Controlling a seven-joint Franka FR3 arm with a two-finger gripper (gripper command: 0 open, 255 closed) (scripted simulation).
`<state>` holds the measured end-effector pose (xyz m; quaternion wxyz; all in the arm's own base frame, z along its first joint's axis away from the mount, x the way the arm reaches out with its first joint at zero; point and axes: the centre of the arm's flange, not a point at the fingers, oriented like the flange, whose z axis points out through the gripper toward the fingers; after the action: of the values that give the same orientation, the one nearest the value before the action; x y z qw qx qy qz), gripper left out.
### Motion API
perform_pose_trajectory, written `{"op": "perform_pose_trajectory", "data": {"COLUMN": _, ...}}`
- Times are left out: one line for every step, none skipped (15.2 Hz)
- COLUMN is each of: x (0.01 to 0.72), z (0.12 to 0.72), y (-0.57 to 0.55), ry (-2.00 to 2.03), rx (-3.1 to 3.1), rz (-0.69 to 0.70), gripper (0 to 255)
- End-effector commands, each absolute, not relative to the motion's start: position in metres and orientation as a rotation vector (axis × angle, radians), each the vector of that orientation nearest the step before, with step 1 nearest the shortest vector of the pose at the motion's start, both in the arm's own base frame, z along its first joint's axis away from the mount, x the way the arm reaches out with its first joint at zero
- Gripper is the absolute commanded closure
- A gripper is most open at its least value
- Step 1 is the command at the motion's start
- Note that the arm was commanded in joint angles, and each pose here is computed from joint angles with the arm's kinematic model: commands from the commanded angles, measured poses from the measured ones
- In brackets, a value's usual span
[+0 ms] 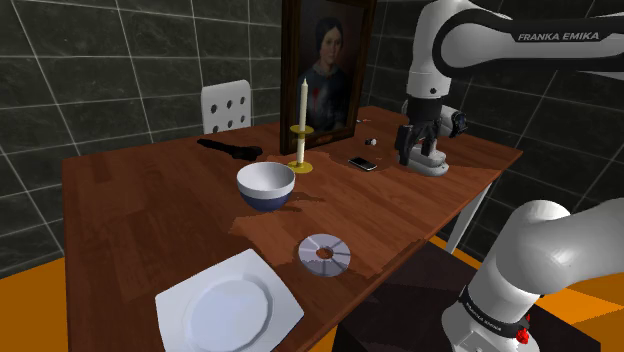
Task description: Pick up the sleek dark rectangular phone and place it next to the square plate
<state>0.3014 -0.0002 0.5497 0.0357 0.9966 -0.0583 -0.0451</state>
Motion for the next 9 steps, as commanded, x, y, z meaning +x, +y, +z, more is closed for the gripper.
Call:
{"op": "perform_pose_trajectory", "data": {"x": 0.301, "z": 0.55, "y": 0.0, "ry": -0.179, "rx": 3.062, "rz": -0.139, "gripper": 0}}
{"op": "perform_pose_trajectory", "data": {"x": 0.31, "z": 0.545, "y": -0.009, "ry": -0.166, "rx": 3.068, "rz": -0.135, "gripper": 0}}
{"op": "perform_pose_trajectory", "data": {"x": 0.319, "z": 0.54, "y": -0.017, "ry": -0.152, "rx": 3.073, "rz": -0.132, "gripper": 0}}
{"op": "perform_pose_trajectory", "data": {"x": 0.328, "z": 0.535, "y": -0.026, "ry": -0.139, "rx": 3.079, "rz": -0.129, "gripper": 0}}
{"op": "perform_pose_trajectory", "data": {"x": 0.338, "z": 0.53, "y": -0.034, "ry": -0.125, "rx": 3.085, "rz": -0.125, "gripper": 0}}
{"op": "perform_pose_trajectory", "data": {"x": 0.347, "z": 0.526, "y": -0.042, "ry": -0.112, "rx": 3.09, "rz": -0.122, "gripper": 0}}
{"op": "perform_pose_trajectory", "data": {"x": 0.356, "z": 0.521, "y": -0.05, "ry": -0.098, "rx": 3.096, "rz": -0.119, "gripper": 0}}
{"op": "perform_pose_trajectory", "data": {"x": 0.366, "z": 0.516, "y": -0.058, "ry": -0.085, "rx": 3.101, "rz": -0.115, "gripper": 0}}
{"op": "perform_pose_trajectory", "data": {"x": 0.375, "z": 0.511, "y": -0.066, "ry": -0.071, "rx": 3.106, "rz": -0.112, "gripper": 0}}
